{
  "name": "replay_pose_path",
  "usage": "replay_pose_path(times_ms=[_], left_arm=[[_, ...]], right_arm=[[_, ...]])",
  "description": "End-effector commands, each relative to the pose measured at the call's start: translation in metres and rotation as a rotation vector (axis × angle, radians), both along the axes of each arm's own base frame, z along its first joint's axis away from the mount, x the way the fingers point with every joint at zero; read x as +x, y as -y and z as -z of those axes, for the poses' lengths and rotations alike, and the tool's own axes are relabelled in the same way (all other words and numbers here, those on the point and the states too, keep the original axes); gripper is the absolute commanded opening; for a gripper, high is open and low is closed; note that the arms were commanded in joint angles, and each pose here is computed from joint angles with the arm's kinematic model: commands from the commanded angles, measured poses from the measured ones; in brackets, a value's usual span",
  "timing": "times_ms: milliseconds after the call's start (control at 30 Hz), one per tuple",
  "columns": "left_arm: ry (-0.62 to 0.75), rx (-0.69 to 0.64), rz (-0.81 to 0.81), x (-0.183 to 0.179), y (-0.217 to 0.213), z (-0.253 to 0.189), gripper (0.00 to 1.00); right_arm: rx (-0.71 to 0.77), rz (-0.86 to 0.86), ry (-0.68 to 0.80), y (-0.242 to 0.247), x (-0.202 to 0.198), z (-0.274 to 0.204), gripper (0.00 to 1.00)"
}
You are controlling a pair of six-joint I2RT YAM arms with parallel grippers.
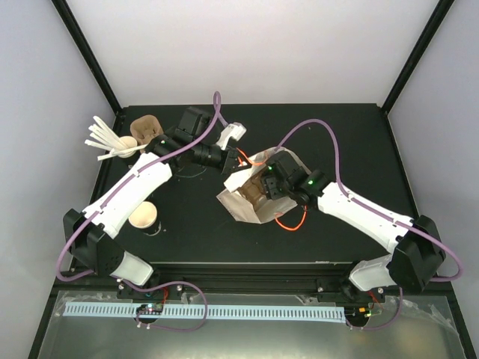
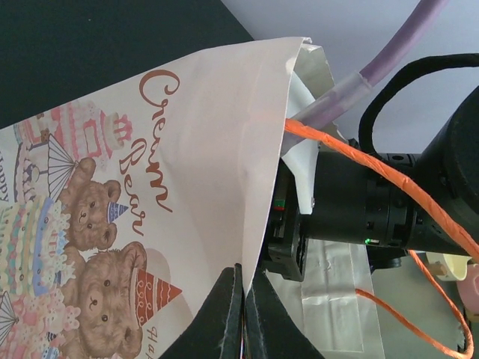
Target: Pack the takeout coffee
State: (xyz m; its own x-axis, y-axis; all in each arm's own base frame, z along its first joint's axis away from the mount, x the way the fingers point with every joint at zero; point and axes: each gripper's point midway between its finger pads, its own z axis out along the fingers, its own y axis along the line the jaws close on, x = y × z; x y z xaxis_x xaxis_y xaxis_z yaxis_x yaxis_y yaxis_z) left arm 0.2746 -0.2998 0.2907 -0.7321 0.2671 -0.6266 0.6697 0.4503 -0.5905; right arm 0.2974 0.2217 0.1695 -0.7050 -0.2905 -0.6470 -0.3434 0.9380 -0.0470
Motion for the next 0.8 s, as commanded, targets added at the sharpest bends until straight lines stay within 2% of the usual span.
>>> replay_pose_path(times_ms=[0, 133, 367, 467, 600, 633, 700, 767], left_arm=[[-0.028, -0.009, 0.018, -0.004, 0.002, -0.005, 0.01], [-0.026, 0.009, 0.006, -0.002, 0.0, -0.001, 0.01], [-0.025, 0.037, -0.045, 0.007, -0.007, 0.002, 0.03], [-0.04, 0.034, -0.093, 0.016, -0.015, 0.0, 0.16], [-0.03, -0.022, -0.131, 0.025, -0.024, -0.02, 0.58], [-0.023, -0.04, -0.143, 0.027, -0.027, -0.026, 0.65], [-0.013, -0.087, -0.17, 0.034, -0.033, -0.039, 0.76], [-0.017, -0.14, -0.201, 0.041, -0.038, -0.049, 0.82]], right_arm=[[0.068, -0.033, 0.009, -0.011, 0.003, -0.002, 0.4], [0.1, -0.082, -0.001, -0.02, 0.0, -0.002, 0.4], [0.065, -0.117, -0.056, -0.027, 0.001, 0.016, 0.39], [0.048, -0.128, -0.062, -0.028, 0.002, 0.019, 0.39], [0.033, -0.155, -0.081, -0.032, 0.001, 0.023, 0.39], [0.028, -0.159, -0.086, -0.032, 0.002, 0.024, 0.39], [0.019, -0.166, -0.093, -0.034, 0.003, 0.026, 0.39], [0.005, -0.177, -0.106, -0.035, 0.002, 0.031, 0.39]])
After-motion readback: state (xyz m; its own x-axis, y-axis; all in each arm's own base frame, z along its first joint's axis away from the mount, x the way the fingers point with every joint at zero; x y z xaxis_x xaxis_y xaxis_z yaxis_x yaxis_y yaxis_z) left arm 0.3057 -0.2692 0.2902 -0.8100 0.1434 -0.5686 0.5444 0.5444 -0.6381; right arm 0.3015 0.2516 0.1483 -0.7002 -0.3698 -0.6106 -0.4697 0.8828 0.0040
